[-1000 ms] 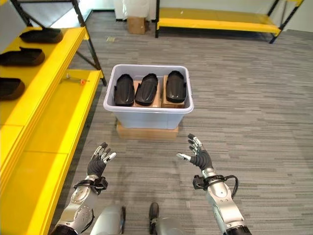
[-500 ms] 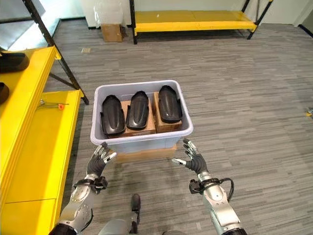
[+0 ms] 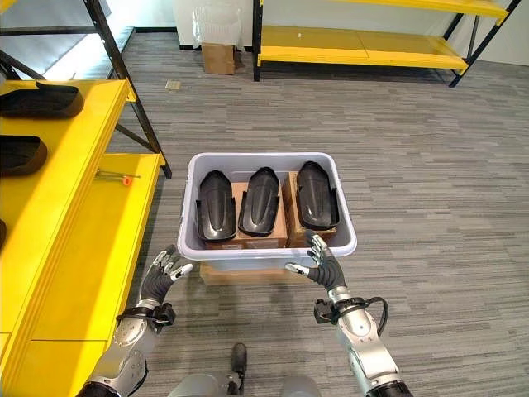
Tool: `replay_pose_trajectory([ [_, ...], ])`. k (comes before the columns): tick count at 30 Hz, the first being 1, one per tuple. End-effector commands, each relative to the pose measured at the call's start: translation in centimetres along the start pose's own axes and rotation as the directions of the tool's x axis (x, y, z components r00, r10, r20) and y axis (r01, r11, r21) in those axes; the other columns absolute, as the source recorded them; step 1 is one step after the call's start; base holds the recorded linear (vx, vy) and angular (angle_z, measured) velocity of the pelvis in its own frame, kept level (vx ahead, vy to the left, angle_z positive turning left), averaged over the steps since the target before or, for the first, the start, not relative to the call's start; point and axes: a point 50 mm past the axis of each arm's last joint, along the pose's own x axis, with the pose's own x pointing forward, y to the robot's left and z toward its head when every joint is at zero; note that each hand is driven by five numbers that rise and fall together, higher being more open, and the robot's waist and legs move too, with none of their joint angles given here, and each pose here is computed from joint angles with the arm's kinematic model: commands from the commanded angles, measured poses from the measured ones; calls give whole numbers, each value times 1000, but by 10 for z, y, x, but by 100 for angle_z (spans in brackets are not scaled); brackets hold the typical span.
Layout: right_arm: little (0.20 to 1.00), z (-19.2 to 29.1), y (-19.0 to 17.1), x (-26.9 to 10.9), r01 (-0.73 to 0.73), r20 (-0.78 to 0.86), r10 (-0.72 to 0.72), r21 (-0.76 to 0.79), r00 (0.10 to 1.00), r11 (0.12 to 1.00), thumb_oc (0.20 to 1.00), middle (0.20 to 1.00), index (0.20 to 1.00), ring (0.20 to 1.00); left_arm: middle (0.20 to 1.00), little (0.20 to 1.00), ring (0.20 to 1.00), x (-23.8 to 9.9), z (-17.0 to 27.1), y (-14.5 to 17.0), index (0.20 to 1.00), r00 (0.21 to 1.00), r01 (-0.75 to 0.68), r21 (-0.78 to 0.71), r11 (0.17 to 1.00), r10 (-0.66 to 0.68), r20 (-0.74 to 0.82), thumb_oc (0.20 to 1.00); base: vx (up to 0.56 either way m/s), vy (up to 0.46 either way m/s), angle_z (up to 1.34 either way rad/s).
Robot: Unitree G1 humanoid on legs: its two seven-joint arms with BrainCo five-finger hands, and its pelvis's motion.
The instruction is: Move parts from the plastic box to the shelf.
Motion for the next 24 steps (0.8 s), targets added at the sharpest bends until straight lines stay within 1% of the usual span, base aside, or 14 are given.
replay_pose_trajectory([
  [1, 1000, 29, 0, 7, -3, 148, 2, 3, 989, 1000, 1000, 1000, 1000, 1000, 1000, 1000, 1000, 5, 31, -10, 1000, 987, 51, 9, 999, -51, 152, 1000, 118, -73, -11],
  [8, 1000, 32, -7, 8, 19, 153, -16, -20, 988, 1000, 1000, 1000, 1000, 1000, 1000, 1000, 1000, 4, 32, -5, 1000, 986, 34, -14, 999, -31, 164, 1000, 108, -120, 1],
  [9, 1000, 32, -8, 6, 20, 156, -19, -5, 988, 1000, 1000, 1000, 1000, 1000, 1000, 1000, 1000, 5, 31, -5, 1000, 986, 39, -11, 999, -37, 160, 1000, 162, -206, 24],
  [12, 1000, 34, -11, 7, 19, 164, -14, -30, 986, 999, 1000, 1000, 1000, 1000, 1000, 1000, 1000, 3, 26, -8, 1000, 988, 46, -27, 999, -42, 147, 1000, 117, -208, 49],
  [17, 1000, 34, -13, 8, 17, 167, -12, -33, 986, 999, 1000, 1000, 1000, 1000, 1000, 1000, 1000, 3, 22, -12, 1000, 990, 67, -35, 997, -62, 126, 1000, 82, -194, -9],
  [24, 1000, 35, -24, 6, 82, 177, -75, -35, 981, 996, 1000, 1000, 1000, 1000, 1000, 1000, 1000, 4, 23, -15, 1000, 988, 85, -27, 996, -81, 129, 1000, 51, -103, 3],
])
